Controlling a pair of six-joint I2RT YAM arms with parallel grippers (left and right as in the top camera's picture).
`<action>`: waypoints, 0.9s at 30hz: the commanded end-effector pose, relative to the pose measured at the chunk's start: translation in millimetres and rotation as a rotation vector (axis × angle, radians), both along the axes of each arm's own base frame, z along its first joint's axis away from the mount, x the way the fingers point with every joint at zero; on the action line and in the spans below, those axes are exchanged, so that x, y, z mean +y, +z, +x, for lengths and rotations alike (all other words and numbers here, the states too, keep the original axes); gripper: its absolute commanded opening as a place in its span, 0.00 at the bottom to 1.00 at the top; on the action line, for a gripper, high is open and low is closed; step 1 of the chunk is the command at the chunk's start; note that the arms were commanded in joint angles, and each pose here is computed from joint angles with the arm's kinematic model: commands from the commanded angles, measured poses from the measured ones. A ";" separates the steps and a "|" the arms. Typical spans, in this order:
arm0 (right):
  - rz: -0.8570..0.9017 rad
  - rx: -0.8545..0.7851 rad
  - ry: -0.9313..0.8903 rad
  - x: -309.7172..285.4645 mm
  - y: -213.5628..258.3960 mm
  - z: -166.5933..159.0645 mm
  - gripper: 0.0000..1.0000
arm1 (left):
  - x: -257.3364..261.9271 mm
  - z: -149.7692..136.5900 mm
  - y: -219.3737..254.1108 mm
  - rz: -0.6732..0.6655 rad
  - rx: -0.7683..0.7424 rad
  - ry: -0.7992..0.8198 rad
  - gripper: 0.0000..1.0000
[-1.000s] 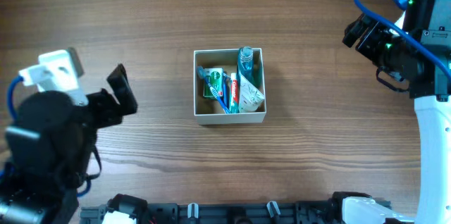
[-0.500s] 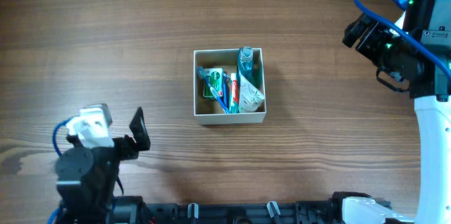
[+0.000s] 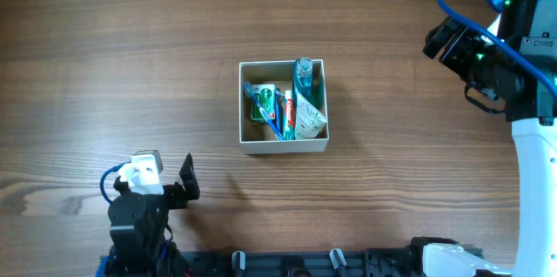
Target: Pack container
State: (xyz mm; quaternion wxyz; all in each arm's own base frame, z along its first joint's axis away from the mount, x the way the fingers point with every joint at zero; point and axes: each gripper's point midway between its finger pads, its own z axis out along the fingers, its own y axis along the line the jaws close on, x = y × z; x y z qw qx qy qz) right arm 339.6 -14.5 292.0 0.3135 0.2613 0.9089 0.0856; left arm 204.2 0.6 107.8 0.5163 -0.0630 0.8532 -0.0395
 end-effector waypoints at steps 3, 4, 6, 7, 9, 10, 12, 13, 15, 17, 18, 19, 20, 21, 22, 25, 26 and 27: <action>0.014 -0.019 -0.006 1.2 6.6 1.4 1.00 | 4.5 1.0 -13.8 0.027 0.015 0.016 1.00; 0.014 -0.019 -0.006 1.2 6.6 1.4 1.00 | 3.8 1.0 -13.6 0.027 0.013 0.013 1.00; 0.014 -0.019 -0.006 1.2 6.6 1.3 1.00 | 3.5 1.0 -13.7 0.027 0.014 0.011 1.00; 0.014 -0.019 -0.005 1.2 6.6 1.4 1.00 | 3.4 1.0 -13.7 0.027 0.014 0.010 1.00; 0.014 -0.019 -0.006 1.2 6.6 1.3 1.00 | 3.5 1.0 -13.7 0.027 0.014 0.011 1.00; 0.014 -0.019 -0.006 1.2 6.6 1.4 1.00 | 3.5 1.0 -13.7 0.027 0.014 0.011 1.00; 0.014 -0.019 -0.006 1.2 6.6 1.3 1.00 | 3.5 0.9 -13.7 0.027 0.014 0.011 1.00; 0.014 -0.019 -0.006 1.2 6.6 1.3 1.00 | 3.5 0.9 -13.7 0.027 0.014 0.011 1.00; 0.014 -0.019 -0.006 1.2 6.6 1.3 1.00 | 3.5 0.9 -13.7 0.027 0.014 0.011 1.00; 0.014 -0.019 -0.006 1.2 6.6 1.4 1.00 | 3.5 0.9 -13.7 0.027 0.014 0.011 1.00; 0.014 -0.019 -0.006 1.2 6.6 1.4 1.00 | 3.5 0.9 -13.7 0.027 0.014 0.011 1.00; 0.014 -0.019 -0.006 1.2 6.6 1.4 1.00 | 3.5 0.9 -13.7 0.027 0.014 0.011 1.00; 0.014 -0.019 -0.006 1.2 6.6 1.4 1.00 | 3.5 0.9 -13.7 0.027 0.014 0.011 1.00; 0.014 -0.019 -0.006 1.2 6.6 1.3 1.00 | 3.5 0.9 -13.7 0.027 0.014 0.011 1.00; 0.014 -0.019 -0.006 1.2 6.6 1.4 1.00 | 3.5 0.9 -13.7 0.027 0.014 0.011 1.00; 0.014 -0.019 -0.006 1.2 6.6 1.3 1.00 | 3.5 0.9 -13.7 0.027 0.014 0.011 1.00; 0.014 -0.019 -0.006 1.2 6.6 1.4 1.00 | 3.5 0.9 -13.7 0.027 0.014 0.011 1.00; 0.014 -0.019 -0.006 1.2 6.6 1.4 1.00 | 3.5 0.9 -13.7 0.027 0.014 0.011 1.00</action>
